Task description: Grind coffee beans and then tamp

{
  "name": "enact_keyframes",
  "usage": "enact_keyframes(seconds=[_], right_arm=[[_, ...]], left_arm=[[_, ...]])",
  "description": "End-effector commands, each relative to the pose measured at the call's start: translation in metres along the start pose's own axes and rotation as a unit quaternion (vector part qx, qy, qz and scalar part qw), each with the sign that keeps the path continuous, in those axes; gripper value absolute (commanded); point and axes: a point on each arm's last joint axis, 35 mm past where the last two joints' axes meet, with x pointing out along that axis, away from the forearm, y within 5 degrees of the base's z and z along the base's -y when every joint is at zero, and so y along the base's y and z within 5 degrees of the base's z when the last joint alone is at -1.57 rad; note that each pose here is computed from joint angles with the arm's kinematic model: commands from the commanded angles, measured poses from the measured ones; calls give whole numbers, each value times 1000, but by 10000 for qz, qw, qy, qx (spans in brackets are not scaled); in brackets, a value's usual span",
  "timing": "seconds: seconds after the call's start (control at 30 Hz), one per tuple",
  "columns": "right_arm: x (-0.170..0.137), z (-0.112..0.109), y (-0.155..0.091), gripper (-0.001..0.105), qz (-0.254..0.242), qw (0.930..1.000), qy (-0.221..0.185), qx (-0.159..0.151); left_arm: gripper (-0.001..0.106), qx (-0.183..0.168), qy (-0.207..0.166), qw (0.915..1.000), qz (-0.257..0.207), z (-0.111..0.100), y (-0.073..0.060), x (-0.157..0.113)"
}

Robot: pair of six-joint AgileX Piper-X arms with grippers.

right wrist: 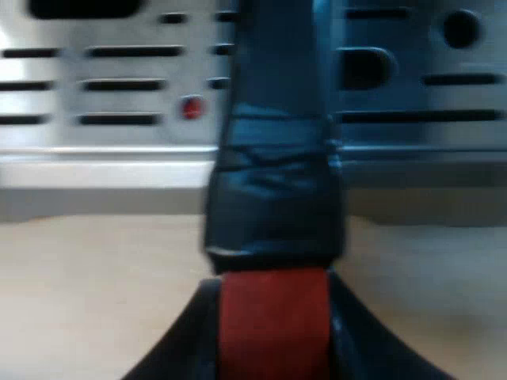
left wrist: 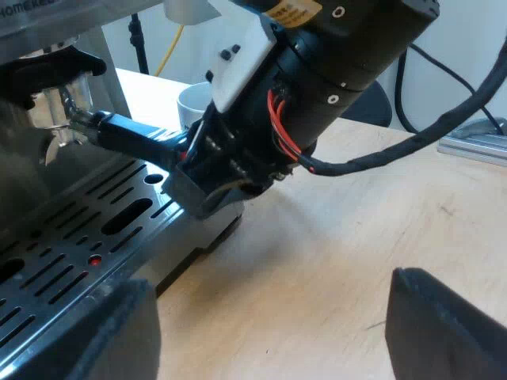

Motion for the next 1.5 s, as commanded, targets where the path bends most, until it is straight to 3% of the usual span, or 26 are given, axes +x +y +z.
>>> enact_keyframes(seconds=[0.03, 0.3, 0.47, 0.63, 1.13, 1.5], right_arm=[[-2, 4, 1, 0, 117, 9999, -56, -57], [-2, 4, 0, 0, -28, 9999, -123, -56], [-2, 8, -2, 0, -443, 9982, -415, 1], [-2, 12, -1, 0, -383, 9974, -607, 99], [-6, 2, -5, 0, -345, 9993, -117, -58], [-26, -4, 3, 0, -213, 9993, -217, -235]], left_arm=[[62, -14, -72, 9999, -69, 2, -2, -1], [62, -14, -72, 9999, -69, 2, -2, -1], [62, -14, -72, 9999, -69, 2, -2, -1], [62, -14, -72, 9999, -69, 2, -2, -1], [62, -14, -72, 9999, -69, 2, -2, -1], [62, -14, -72, 9999, -69, 2, -2, -1]])
